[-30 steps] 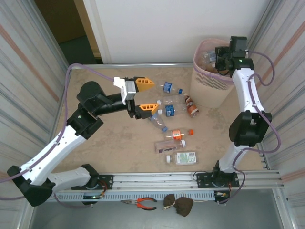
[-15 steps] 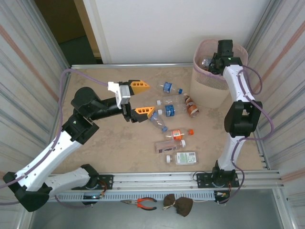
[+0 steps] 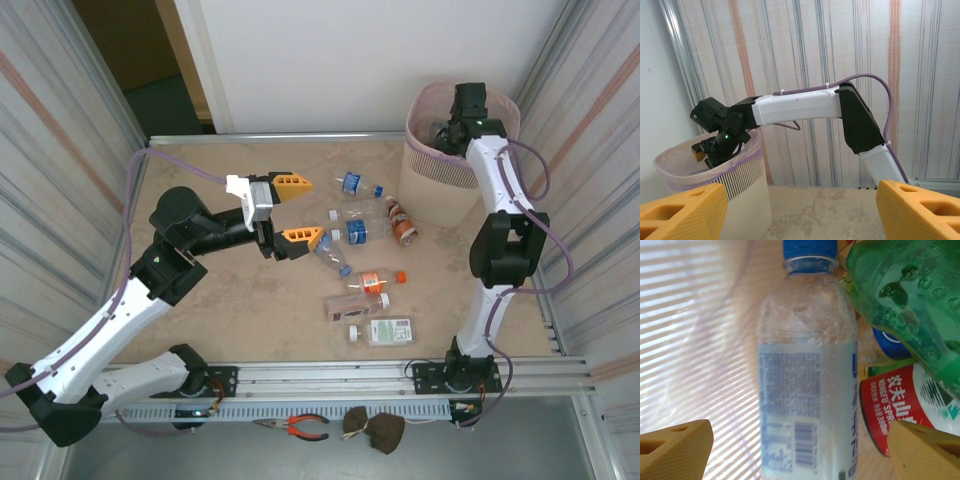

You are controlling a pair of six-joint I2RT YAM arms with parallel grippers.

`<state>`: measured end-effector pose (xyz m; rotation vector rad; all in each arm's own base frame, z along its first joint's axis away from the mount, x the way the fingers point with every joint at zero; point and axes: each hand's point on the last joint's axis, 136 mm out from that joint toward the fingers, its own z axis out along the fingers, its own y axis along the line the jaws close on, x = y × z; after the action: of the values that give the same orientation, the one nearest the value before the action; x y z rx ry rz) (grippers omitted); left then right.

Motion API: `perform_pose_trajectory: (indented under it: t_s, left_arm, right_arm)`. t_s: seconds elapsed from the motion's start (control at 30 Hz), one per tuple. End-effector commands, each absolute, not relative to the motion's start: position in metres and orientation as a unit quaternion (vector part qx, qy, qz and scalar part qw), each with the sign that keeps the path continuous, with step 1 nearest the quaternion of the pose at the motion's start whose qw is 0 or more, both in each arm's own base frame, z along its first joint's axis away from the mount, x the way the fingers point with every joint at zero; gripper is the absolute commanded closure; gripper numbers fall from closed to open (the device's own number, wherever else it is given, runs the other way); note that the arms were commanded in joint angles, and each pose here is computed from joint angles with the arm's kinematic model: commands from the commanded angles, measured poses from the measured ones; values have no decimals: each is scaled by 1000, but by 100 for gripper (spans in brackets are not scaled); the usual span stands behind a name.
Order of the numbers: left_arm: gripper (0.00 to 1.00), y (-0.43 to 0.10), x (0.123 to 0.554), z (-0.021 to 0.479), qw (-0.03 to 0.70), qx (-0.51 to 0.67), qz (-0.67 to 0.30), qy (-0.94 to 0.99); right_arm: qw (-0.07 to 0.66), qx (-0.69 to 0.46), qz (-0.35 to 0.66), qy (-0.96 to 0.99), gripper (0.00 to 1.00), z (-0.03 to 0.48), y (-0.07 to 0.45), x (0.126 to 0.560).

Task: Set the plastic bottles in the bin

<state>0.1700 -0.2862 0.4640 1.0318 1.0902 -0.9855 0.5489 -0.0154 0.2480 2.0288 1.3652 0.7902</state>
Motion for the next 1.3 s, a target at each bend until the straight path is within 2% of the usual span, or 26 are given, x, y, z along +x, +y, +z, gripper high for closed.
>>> perform_pose_trajectory:
  t_s: [0.0, 0.23, 0.37, 0.47, 0.6, 0.83, 1.03, 1.27]
  left_arm:
    - [21, -279, 165, 477, 643, 440, -429, 456]
    - [21, -279, 165, 476, 643, 440, -430, 457]
    - [21, -279, 166, 475, 643, 439, -429, 458]
    - [21, -281, 167, 476, 642, 440, -431, 457]
    - [21, -285, 170, 477, 638, 442, -433, 457]
    - [21, -289, 175, 475, 636, 443, -433, 461]
    - [21, -291, 179, 473, 634, 441, -431, 467]
    - [21, -295, 184, 469, 629, 441, -429, 474]
  right_arm:
    - [313, 751, 315, 489, 10, 295, -20, 530]
    - [338, 725, 324, 505, 9, 327, -24, 514]
    - [362, 697, 328, 525, 16, 337, -32, 516]
    - [367, 684, 343, 530, 26, 333, -38, 528]
    - [352, 668, 378, 535, 46, 319, -36, 554]
    - [326, 664, 397, 543, 62, 297, -27, 582]
    - [281, 690, 377, 550, 66, 249, -24, 591]
    - [218, 741, 315, 551, 67, 183, -26, 567]
